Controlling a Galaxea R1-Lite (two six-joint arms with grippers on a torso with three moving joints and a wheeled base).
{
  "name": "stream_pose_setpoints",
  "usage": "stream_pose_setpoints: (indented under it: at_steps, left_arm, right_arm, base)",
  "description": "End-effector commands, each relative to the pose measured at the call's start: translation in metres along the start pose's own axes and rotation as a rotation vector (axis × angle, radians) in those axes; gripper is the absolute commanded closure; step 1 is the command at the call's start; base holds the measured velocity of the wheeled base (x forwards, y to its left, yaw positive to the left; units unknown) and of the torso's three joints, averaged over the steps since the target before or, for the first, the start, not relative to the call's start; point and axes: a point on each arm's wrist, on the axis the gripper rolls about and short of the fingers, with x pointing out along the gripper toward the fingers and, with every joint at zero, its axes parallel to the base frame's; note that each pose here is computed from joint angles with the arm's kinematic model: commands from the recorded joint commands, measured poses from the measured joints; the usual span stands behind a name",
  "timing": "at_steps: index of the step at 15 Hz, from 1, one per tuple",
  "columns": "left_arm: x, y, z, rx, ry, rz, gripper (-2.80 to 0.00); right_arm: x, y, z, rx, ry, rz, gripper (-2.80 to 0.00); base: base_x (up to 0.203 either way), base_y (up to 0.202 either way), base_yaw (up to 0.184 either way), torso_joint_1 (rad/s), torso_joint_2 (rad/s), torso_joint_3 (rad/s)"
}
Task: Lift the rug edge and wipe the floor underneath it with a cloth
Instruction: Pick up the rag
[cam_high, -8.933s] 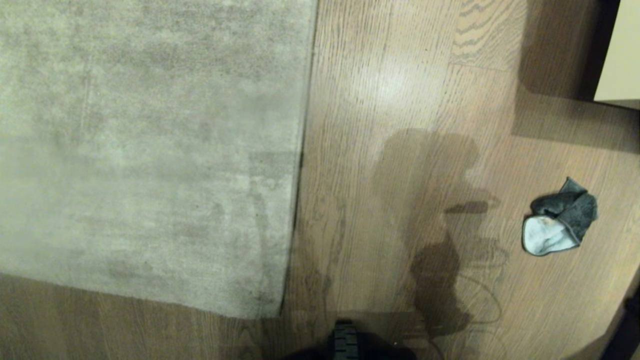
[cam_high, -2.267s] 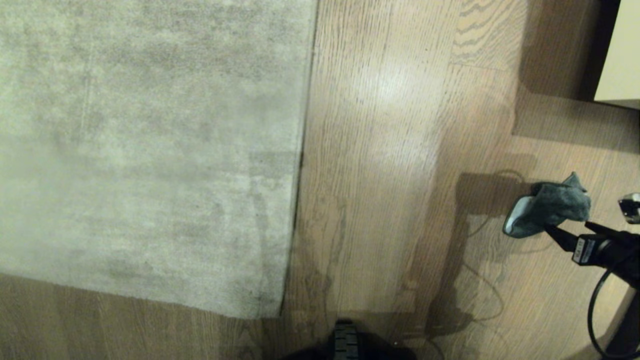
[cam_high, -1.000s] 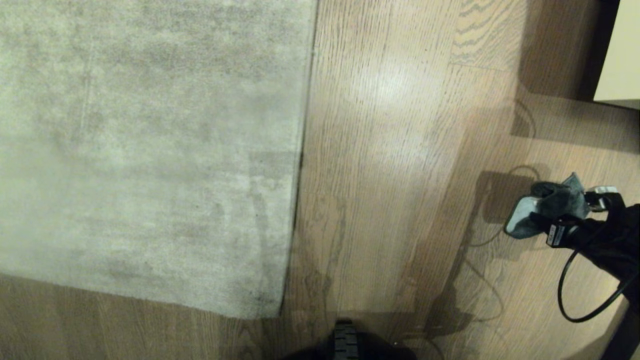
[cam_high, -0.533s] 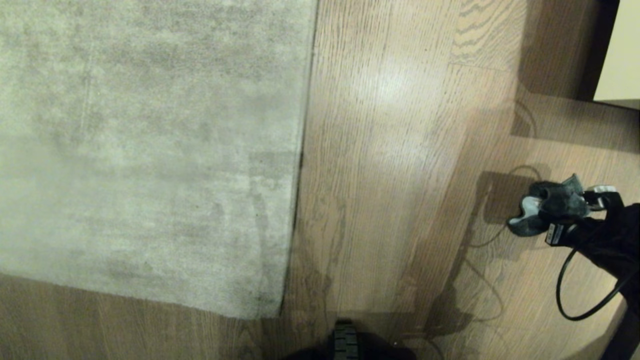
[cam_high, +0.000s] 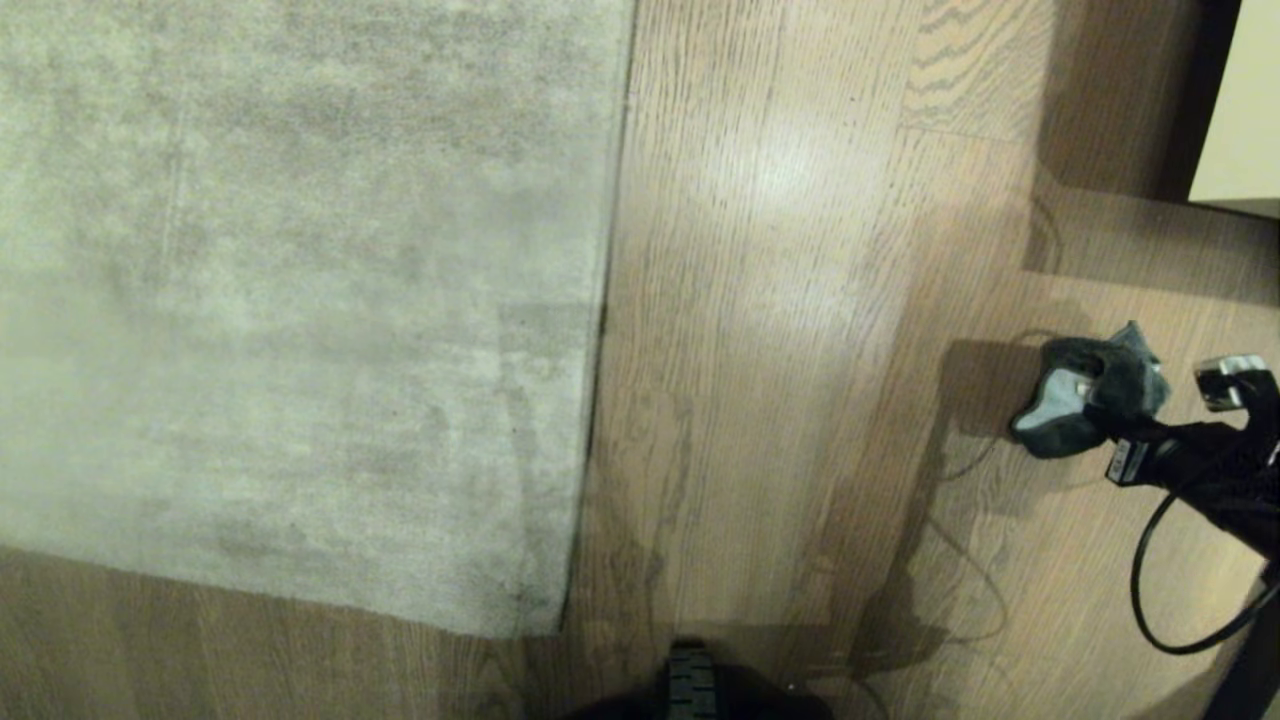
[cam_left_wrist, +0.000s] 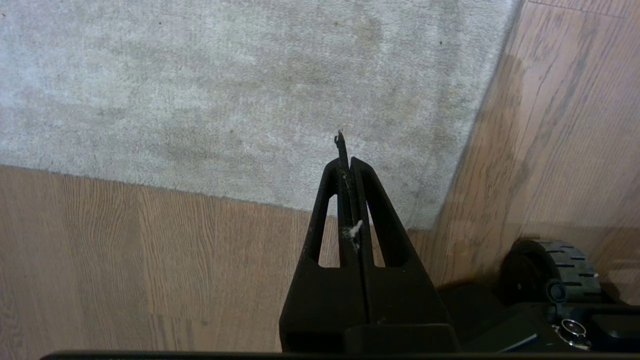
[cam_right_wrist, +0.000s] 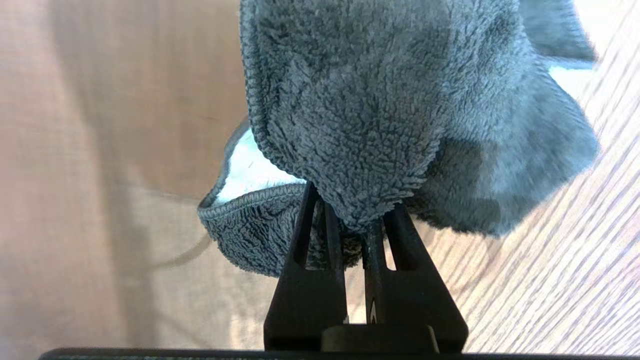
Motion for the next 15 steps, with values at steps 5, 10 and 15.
stream_pose_setpoints:
  at_steps: [5,10,15]
  left_arm:
    - [0.0,0.0,0.0,-0.001,0.0,0.0,0.0]
    - [0.0,0.0,0.0,-0.001,0.0,0.0,0.0]
    - [0.0,0.0,0.0,-0.001,0.0,0.0,0.0]
  right_arm:
    - [-0.042,0.019,0.021,-0.023,-0.038,0.04,0.0]
    - [-0.072,0.034,0.015,-0.012,-0.005,0.085,0.0]
    - [-0.106,0.052,0.01,-0.006,0.008,0.135,0.0]
  base:
    - [0.0,0.0,0.0,0.0,0.0,0.0]
    - [0.0,0.0,0.0,0.0,0.0,0.0]
    - [0.0,0.0,0.0,0.0,0.0,0.0]
